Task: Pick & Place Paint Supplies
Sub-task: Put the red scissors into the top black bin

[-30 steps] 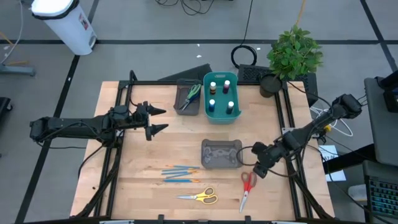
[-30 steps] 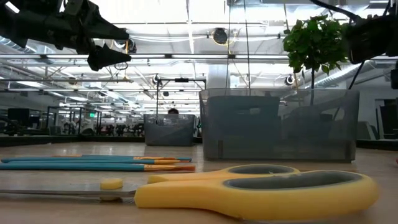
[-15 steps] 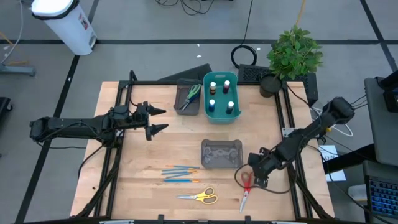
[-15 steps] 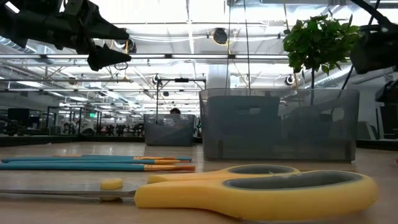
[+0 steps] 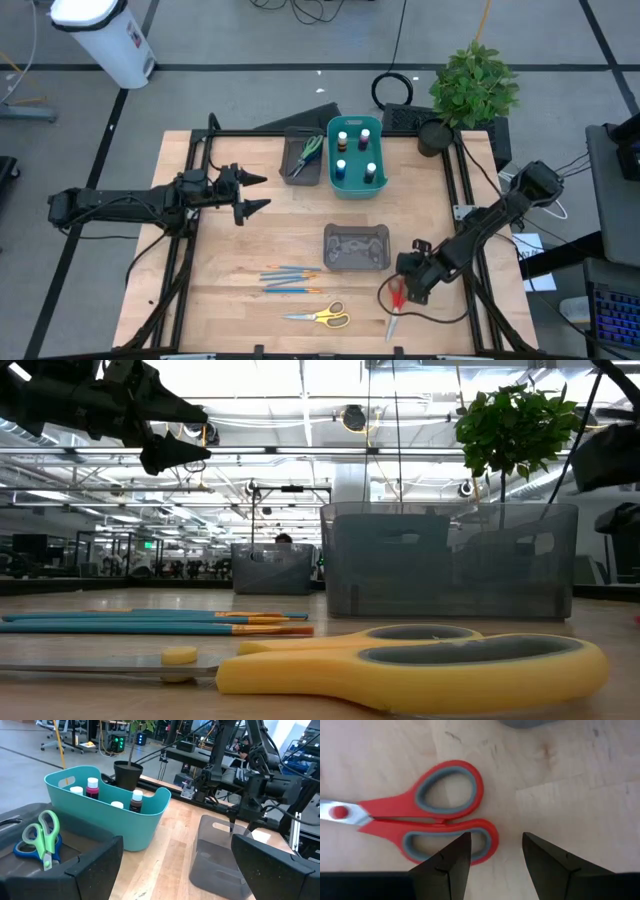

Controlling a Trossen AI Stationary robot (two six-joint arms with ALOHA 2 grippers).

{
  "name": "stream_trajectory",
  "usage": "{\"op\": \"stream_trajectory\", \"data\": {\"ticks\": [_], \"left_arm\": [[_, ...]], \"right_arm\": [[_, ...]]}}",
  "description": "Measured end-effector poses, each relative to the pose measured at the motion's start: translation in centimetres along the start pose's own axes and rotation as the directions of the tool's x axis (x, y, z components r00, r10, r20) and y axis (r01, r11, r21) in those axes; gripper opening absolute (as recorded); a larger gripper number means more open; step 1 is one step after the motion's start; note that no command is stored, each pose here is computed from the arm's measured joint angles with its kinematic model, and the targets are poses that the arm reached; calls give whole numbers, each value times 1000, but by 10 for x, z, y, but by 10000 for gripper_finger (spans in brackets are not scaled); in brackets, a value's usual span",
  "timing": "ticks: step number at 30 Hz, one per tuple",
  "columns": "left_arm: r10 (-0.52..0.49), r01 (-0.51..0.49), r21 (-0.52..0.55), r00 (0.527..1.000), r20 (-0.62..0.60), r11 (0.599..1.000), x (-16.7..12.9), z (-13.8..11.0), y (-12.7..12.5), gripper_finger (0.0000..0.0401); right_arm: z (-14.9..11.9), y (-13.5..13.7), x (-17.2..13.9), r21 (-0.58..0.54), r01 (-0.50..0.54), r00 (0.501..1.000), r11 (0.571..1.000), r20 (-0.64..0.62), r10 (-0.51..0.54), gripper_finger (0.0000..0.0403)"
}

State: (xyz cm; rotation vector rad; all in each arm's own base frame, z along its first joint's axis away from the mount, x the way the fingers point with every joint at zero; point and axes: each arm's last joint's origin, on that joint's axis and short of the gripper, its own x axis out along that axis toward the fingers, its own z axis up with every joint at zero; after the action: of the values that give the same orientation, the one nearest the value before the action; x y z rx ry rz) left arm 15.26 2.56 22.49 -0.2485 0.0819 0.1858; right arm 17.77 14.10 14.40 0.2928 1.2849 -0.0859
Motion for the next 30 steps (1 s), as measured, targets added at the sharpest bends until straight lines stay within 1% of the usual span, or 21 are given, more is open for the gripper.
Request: {"op": "stream_trajectory", "data": {"ticks": [8, 11, 14, 20, 23, 25, 28, 30], "left_arm": [[0, 0, -6, 1000, 0, 1000, 0, 0, 0, 379], [0, 0, -6, 1000, 0, 1000, 0, 0, 0, 379], [0, 0, -6, 1000, 0, 1000, 0, 0, 0, 379], [0, 0, -1, 1000, 0, 1000, 0, 0, 0, 379], [0, 0, 0, 1000, 0, 1000, 0, 0, 0, 379], [0, 0, 0, 1000, 0, 1000, 0, 0, 0, 379], [1, -1, -1, 1000, 0, 1000, 0, 0, 0, 379], [0, 0, -1, 1000, 0, 1000, 0, 0, 0, 379]], "right_arm": [[-2, -1, 11, -29, 57, 998, 998, -38, -58, 168], [-2, -1, 12, -28, 60, 997, 998, -39, -61, 159], [-2, -2, 12, -27, 65, 997, 998, -41, -66, 132], [-3, -2, 10, -25, 64, 997, 998, -40, -65, 53], [-2, -3, 6, -24, 50, 998, 998, -30, -51, 20], [-2, -3, 2, -21, 35, 999, 999, -23, -36, 11], [-3, -5, -7, -13, 1, 1000, 1000, -27, -1, 12], [-2, -5, -18, -8, -41, 999, 999, 5, 41, 13]]}}
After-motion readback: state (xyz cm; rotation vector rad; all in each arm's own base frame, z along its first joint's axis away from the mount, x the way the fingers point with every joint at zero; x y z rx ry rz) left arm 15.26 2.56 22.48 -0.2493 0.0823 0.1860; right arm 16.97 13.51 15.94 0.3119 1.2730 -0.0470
